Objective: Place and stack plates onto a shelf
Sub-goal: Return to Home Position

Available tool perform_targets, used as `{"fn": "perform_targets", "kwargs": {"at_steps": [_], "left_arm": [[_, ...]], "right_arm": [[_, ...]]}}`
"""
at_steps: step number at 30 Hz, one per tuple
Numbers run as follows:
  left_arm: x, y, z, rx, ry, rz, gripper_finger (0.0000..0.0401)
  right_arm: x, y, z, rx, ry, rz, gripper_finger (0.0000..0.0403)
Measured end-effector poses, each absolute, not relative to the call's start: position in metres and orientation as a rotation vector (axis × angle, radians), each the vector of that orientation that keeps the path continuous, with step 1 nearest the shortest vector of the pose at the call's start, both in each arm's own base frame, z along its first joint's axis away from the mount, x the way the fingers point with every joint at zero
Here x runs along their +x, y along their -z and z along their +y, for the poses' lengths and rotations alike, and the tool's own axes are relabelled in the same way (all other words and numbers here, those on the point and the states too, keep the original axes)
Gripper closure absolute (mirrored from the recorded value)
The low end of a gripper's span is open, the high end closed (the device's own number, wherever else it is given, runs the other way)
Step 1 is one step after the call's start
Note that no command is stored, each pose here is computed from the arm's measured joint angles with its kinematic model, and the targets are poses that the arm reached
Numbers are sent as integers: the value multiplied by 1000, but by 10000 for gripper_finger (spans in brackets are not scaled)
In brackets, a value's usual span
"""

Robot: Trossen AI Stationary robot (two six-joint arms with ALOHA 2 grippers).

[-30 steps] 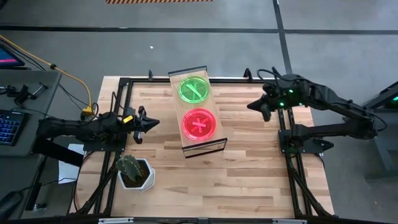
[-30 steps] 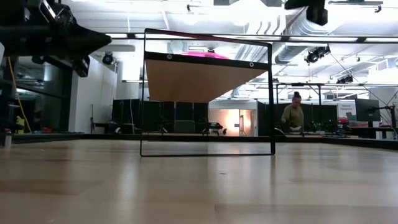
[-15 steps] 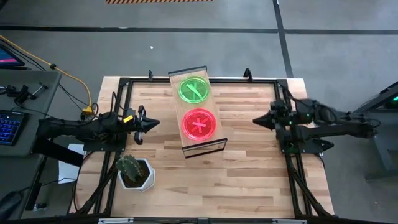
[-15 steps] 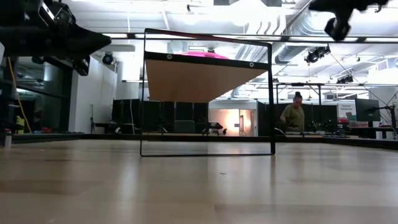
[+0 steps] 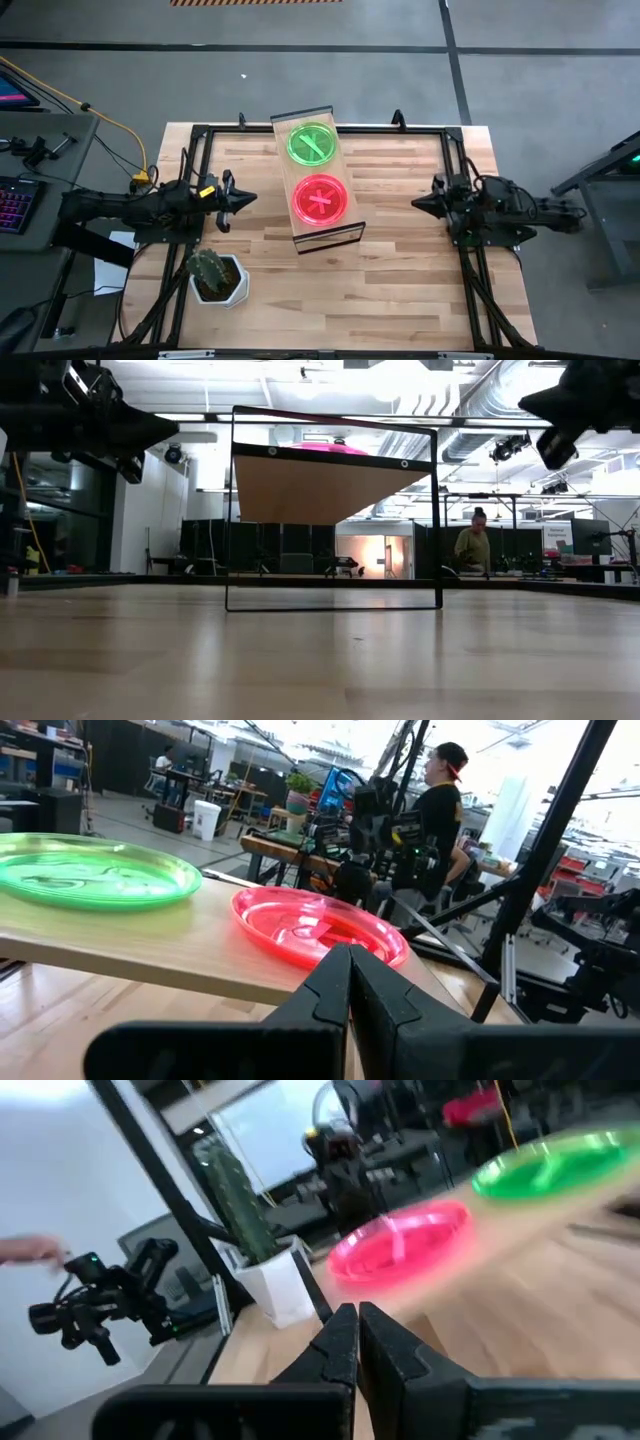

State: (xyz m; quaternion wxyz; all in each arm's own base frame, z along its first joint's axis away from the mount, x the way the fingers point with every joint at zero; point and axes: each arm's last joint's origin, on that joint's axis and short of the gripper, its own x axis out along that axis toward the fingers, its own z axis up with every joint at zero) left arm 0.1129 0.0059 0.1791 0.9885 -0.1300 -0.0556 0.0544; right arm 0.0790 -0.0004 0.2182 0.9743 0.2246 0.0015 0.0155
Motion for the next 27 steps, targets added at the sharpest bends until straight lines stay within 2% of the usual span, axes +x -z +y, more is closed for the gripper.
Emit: {"fn": "perform_targets", "kwargs": {"at_steps": [7,13,19,27], "left_arm": [[114,-177,6,-261,-120,-93,400],[113,-177,6,-261,-119,-90,400],[111,-178,6,-261,-118,-104,400],[101,-171,6,-259,-125,-44,400]], "right_arm": [[86,-206,0,355,-60,-59,403],[96,-180,0,407,-82,-128,403],[96,-180,0,360,-72,-136,403],[98,-167,-2,427,20,1,403]]}}
